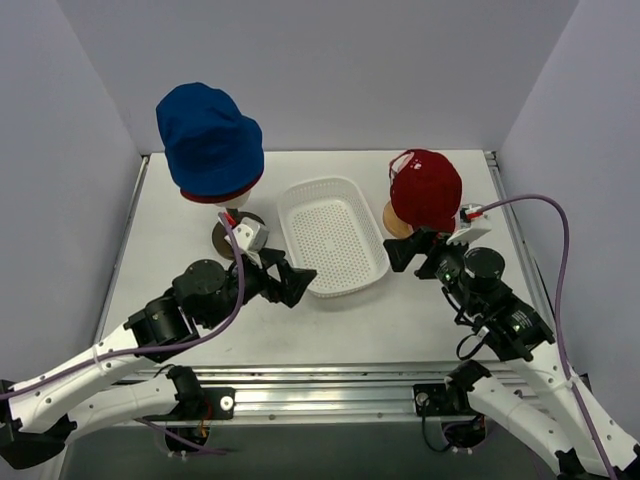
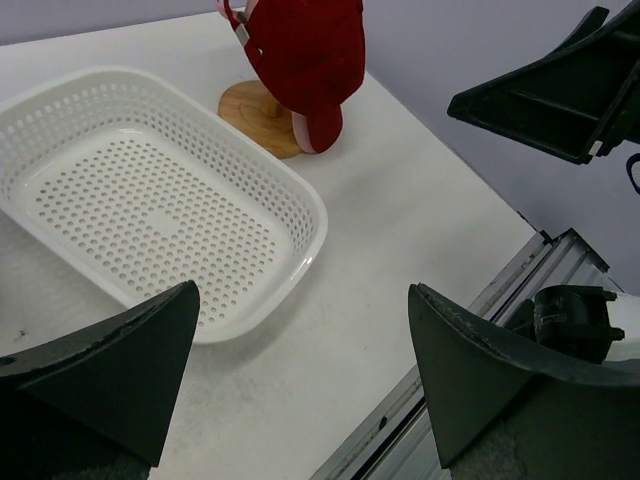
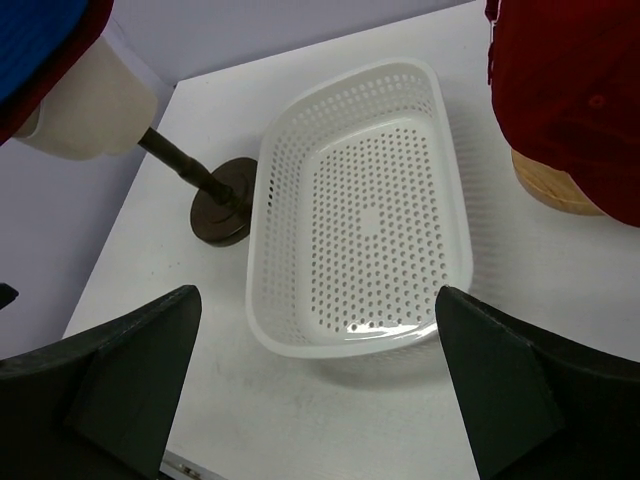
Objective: Stack the hats
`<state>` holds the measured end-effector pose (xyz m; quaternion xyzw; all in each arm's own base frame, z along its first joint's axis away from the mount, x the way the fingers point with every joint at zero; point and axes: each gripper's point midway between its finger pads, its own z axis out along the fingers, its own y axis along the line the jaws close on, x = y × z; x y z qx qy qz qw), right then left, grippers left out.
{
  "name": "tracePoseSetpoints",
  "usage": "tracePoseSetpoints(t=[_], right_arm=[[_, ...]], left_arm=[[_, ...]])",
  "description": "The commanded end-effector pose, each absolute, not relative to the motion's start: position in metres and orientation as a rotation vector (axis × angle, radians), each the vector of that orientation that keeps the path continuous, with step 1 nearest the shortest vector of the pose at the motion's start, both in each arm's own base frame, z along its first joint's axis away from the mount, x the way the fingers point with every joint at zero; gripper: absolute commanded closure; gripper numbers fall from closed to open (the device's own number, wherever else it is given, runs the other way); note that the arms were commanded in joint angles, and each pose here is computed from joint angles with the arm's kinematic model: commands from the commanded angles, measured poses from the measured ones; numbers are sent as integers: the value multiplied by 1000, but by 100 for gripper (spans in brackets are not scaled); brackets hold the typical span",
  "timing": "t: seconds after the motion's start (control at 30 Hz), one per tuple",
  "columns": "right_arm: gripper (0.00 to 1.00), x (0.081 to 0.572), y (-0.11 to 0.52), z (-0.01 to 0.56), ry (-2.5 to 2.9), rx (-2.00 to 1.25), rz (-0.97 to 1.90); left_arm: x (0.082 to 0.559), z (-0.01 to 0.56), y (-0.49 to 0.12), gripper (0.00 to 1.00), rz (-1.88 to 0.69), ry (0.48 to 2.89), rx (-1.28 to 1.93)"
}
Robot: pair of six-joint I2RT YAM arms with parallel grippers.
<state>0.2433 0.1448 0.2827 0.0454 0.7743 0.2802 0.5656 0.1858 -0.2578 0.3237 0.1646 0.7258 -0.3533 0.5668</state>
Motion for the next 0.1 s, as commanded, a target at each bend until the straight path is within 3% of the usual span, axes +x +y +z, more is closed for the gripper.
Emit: tracePoseSetpoints(t=[0.0,0.07], right_arm=[[0,248,146,287,1787,84,643],[0,248,141,286,1782,104,629]], left_arm=[[187,344,-264,6,-900,1628,351],[185,339,-268,6,-909,1639,373]])
